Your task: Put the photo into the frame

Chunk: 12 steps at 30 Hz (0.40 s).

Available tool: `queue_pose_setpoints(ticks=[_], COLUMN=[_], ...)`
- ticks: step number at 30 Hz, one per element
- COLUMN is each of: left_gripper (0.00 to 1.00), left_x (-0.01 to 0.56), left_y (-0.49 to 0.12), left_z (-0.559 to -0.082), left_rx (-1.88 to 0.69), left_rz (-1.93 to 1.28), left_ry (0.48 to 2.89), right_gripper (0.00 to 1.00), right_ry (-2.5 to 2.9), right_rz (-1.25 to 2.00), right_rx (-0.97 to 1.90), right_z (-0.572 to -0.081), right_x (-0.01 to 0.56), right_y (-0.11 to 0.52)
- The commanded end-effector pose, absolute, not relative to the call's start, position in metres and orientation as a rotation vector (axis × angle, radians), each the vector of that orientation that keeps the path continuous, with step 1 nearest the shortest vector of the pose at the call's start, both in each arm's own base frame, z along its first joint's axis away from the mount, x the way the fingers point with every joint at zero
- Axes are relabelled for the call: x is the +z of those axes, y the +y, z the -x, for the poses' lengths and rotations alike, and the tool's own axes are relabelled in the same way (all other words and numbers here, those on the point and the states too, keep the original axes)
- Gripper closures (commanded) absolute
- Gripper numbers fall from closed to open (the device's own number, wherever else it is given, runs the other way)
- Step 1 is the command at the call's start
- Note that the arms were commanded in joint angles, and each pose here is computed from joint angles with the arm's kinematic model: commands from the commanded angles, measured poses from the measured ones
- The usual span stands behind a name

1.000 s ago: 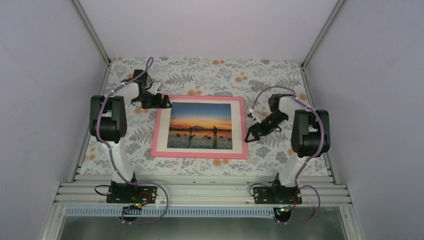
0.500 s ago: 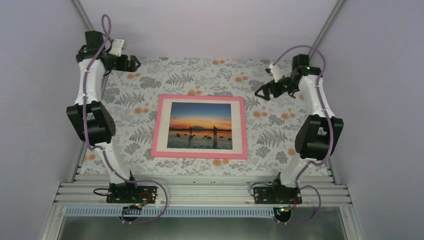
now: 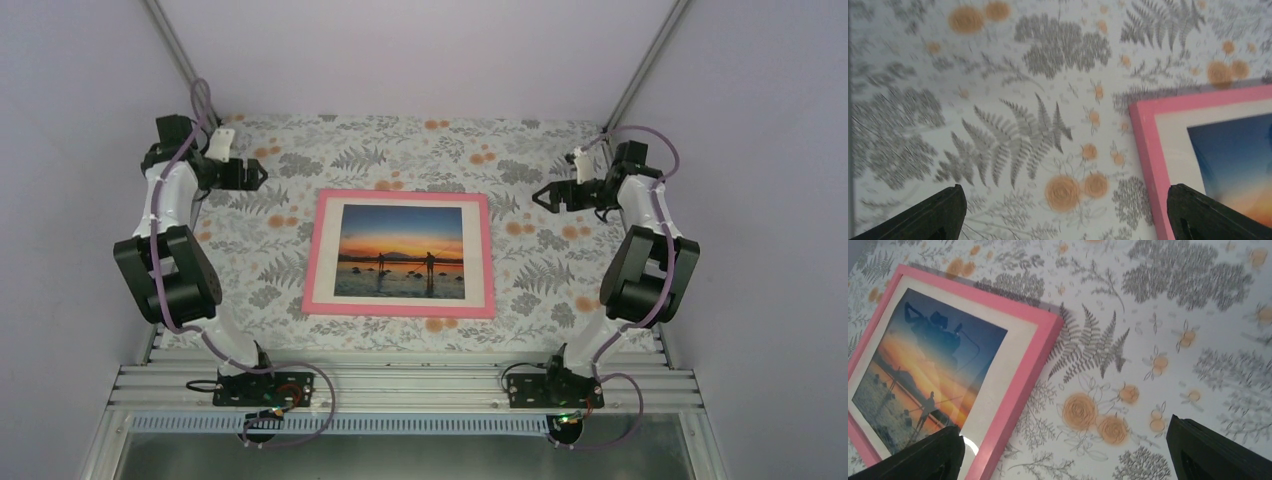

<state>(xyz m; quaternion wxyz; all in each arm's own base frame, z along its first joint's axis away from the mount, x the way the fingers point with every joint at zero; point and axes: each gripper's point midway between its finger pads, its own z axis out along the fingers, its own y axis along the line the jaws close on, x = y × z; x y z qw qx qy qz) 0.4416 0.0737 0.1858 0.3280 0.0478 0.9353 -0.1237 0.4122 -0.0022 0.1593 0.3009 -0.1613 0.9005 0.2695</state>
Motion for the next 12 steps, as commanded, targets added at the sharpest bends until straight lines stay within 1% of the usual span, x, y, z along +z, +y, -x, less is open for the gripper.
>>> queue_pose_setpoints(ticks=[1, 6, 12], left_gripper=[0.0, 0.0, 0.0], left_x=[0.175, 0.162, 0.172], left_y=[0.078, 0.076, 0.079], left_z=[-0.434, -0.429, -0.436], left_rx=[-0.243, -0.265, -0.253], left_rz=[-0.137, -0.108, -0.086], left_ry=[2.416, 2.43, 2.398], right_gripper=[0.0, 0.0, 0.0], right_ry=[2.317, 2.319, 2.307], right_rz=[0.419, 0.399, 0.391], right_rx=[0.706, 0.724, 0.718], right_z=[-0.408, -0.407, -0.413], right_x=[0.173, 0.17, 0.176], right_y=[-0.001, 0.001, -0.001])
